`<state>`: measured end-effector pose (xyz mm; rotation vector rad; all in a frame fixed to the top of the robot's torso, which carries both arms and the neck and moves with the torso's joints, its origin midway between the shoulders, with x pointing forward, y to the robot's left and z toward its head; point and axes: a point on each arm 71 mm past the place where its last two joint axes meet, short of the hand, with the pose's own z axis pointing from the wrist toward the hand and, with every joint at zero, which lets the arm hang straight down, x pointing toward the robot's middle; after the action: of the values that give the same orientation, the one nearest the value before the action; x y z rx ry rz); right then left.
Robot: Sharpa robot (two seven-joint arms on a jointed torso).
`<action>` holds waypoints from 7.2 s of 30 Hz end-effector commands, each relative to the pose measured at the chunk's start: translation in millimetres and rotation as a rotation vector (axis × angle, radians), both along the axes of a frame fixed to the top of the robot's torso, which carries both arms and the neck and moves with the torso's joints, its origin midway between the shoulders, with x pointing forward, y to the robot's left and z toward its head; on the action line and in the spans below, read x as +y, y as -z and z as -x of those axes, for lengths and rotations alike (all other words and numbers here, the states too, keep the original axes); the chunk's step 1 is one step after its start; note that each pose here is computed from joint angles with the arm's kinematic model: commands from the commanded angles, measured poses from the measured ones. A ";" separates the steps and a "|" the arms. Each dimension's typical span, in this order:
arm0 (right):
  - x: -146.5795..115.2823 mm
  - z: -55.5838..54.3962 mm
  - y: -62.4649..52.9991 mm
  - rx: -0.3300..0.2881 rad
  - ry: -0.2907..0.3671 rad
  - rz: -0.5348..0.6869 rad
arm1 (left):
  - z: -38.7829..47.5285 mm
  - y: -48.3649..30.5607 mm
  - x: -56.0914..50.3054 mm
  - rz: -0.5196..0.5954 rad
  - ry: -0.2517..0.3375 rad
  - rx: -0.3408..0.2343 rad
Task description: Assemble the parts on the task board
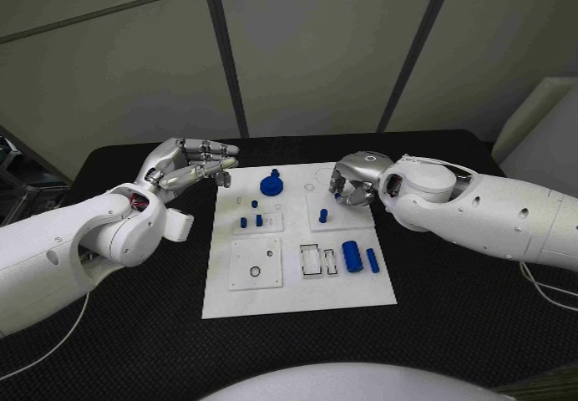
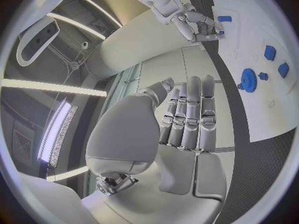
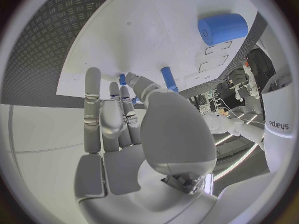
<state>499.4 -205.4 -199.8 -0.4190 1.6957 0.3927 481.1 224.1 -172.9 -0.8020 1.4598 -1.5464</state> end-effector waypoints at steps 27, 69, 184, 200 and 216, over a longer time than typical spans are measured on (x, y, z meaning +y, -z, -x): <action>2.7 -2.3 2.1 -0.015 0.011 0.011 | -1.4 1.5 0.8 -0.017 0.012 0.008; 57.8 49.8 -36.5 -0.103 -0.190 -0.286 | -6.2 4.7 3.8 -0.028 -0.017 0.014; 126.8 82.6 30.4 0.047 -0.360 -0.266 | -12.4 9.9 -2.8 -0.020 -0.011 0.048; 94.0 83.6 6.6 -0.045 -0.274 -0.308 | -11.4 11.2 -1.6 -0.022 -0.005 0.056; 32.2 53.7 -23.0 -0.032 -0.103 -0.164 | -10.5 11.3 1.7 -0.025 -0.009 0.057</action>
<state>444.6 -172.3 -174.2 -0.3828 1.5562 0.6220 492.2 227.7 -185.0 -0.8477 1.5065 -1.4902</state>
